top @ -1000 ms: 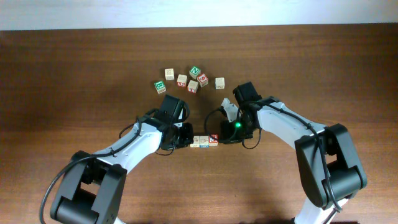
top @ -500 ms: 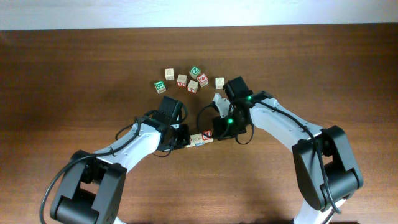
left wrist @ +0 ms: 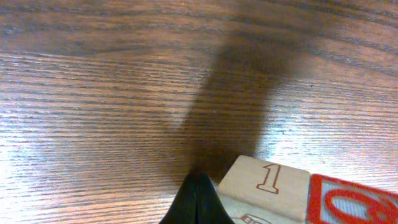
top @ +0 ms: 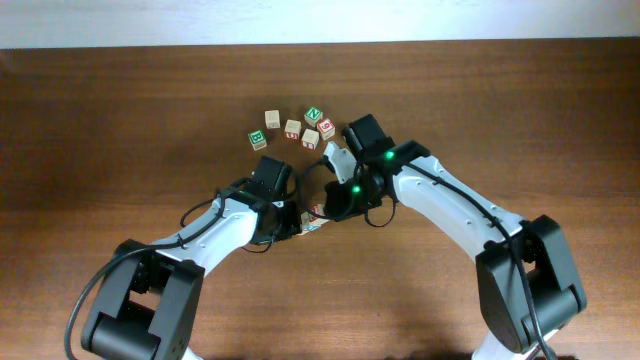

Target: Rotate 3 blocks

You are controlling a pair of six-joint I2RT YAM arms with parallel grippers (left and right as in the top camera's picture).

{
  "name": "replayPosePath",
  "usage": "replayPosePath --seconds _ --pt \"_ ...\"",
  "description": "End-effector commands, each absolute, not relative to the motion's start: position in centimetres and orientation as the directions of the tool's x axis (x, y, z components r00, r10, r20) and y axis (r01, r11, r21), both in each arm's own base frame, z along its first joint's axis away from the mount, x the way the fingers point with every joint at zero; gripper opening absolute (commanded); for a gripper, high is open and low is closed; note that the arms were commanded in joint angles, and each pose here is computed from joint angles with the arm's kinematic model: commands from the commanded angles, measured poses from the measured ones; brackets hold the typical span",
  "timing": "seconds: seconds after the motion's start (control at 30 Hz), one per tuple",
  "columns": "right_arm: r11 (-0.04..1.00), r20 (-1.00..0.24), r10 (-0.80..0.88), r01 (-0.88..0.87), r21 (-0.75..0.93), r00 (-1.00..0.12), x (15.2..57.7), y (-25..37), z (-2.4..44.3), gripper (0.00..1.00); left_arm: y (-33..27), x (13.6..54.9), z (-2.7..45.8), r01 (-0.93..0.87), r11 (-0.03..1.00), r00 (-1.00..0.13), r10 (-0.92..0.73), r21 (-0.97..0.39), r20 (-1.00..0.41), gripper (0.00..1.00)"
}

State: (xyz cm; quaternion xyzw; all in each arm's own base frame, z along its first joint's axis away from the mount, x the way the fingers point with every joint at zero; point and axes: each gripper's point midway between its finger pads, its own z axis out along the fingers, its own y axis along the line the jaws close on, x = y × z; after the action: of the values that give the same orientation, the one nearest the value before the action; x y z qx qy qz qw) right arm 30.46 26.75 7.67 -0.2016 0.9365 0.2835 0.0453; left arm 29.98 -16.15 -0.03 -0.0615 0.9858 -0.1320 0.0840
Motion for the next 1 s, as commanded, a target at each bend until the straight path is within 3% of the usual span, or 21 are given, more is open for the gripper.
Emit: replayPosePath --seconds 0.0,0.33,0.57,0.87,0.97 --pt "0.670 -0.183 -0.423 -0.443 0.596 -0.887 27.6 30.4 8.3 0.05 -20.1 29.5 1.4 -0.018 0.905 -0.990 -0.076 -0.424 -0.120 0.00" --pt "0.698 -0.172 -0.399 -0.420 0.580 -0.901 27.9 30.1 8.0 0.04 -20.0 29.7 1.5 -0.021 0.906 -0.989 -0.081 -0.423 -0.124 0.00" --pt "0.708 -0.186 -0.365 -0.402 0.580 -0.912 28.6 30.4 8.1 0.04 -14.5 34.5 3.2 -0.143 0.888 -0.954 -0.242 -0.438 -0.178 0.00" --pt "0.714 -0.172 -0.360 -0.390 0.582 -0.917 28.5 30.3 8.1 0.04 -12.4 35.7 3.4 -0.189 0.876 -0.934 -0.300 -0.443 -0.194 0.00" --pt "0.697 -0.222 -0.361 -0.420 0.582 -0.906 29.6 31.0 10.6 0.04 -12.4 35.7 3.4 -0.190 0.877 -0.934 -0.300 -0.441 -0.195 0.00"
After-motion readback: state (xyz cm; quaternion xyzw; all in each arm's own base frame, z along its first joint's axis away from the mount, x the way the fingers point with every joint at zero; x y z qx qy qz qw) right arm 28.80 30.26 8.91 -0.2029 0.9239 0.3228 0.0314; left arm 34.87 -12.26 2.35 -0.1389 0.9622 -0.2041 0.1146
